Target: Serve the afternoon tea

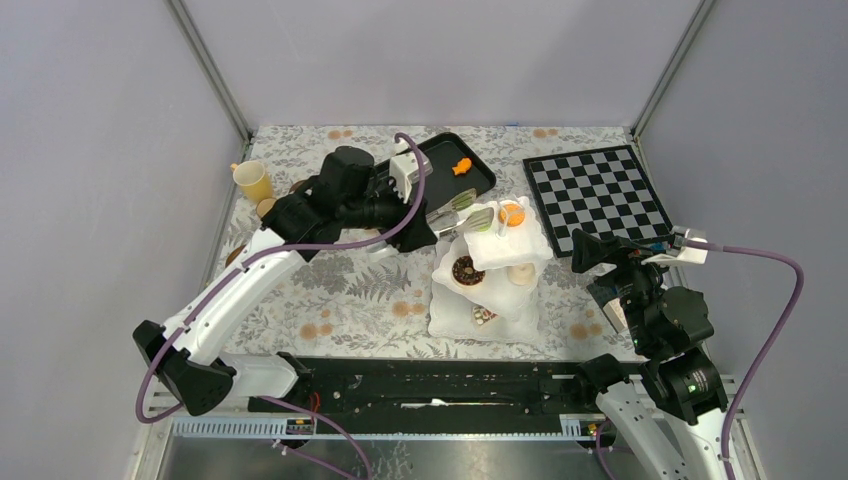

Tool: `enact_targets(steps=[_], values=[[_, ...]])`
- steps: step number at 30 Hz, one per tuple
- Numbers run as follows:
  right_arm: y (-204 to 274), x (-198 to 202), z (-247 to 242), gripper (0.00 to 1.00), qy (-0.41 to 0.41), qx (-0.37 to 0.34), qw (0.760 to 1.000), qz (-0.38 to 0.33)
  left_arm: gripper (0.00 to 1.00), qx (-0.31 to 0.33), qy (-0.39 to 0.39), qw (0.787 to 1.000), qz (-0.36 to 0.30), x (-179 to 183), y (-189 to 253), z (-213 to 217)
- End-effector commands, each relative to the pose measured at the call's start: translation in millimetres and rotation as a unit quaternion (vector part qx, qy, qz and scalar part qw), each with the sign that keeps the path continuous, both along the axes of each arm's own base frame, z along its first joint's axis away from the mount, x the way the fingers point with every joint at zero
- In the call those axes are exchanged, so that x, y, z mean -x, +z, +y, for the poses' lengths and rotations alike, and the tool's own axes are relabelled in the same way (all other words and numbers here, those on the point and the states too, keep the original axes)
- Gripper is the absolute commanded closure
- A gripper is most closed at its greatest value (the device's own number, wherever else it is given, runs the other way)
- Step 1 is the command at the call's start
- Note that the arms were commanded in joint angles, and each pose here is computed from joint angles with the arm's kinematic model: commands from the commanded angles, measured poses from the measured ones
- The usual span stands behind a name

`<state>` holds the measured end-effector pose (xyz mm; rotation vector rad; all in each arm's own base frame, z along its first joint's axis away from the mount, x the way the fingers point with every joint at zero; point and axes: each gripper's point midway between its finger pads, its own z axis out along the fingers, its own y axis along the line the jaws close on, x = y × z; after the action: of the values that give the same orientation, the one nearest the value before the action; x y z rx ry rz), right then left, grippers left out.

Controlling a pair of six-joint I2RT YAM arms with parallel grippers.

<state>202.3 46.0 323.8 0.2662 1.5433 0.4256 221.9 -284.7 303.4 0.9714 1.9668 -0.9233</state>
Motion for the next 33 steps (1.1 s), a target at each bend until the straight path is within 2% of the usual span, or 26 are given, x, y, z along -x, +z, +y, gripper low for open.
enact_targets(steps=[1,4,7,9,14,17,25,28,30,33], values=[[15,4,2,0.02,0.008,-0.009,1.000,-0.023,0.46,0.019,0.011,0.997,-0.080,-3,37,10],[18,4,2,0.02,0.009,-0.008,1.000,-0.024,0.47,0.004,0.036,0.993,-0.109,-5,46,26],[18,3,3,0.02,0.010,-0.006,1.000,-0.023,0.49,-0.008,0.097,0.985,-0.140,-17,54,52],[18,3,3,0.02,0.011,-0.006,1.000,-0.022,0.49,-0.005,0.157,0.974,-0.162,-30,63,75],[16,2,4,0.02,0.011,-0.007,1.000,-0.019,0.48,-0.013,0.312,0.930,-0.193,-71,71,128],[13,1,4,0.02,0.011,-0.007,1.000,-0.015,0.52,0.001,0.342,0.919,-0.197,-97,67,130],[5,-6,9,0.02,0.015,-0.007,1.000,0.005,0.52,-0.003,0.319,0.931,-0.179,-179,-9,82],[0,-10,7,0.02,0.008,0.005,1.000,0.018,0.52,-0.004,0.283,0.946,-0.156,-199,-43,57],[-7,-13,8,0.02,0.007,0.014,0.999,0.034,0.47,-0.015,0.268,0.954,-0.135,-214,-69,43],[-14,-17,8,0.02,0.004,0.021,0.998,0.052,0.47,-0.046,0.199,0.974,-0.100,-228,-109,16]])
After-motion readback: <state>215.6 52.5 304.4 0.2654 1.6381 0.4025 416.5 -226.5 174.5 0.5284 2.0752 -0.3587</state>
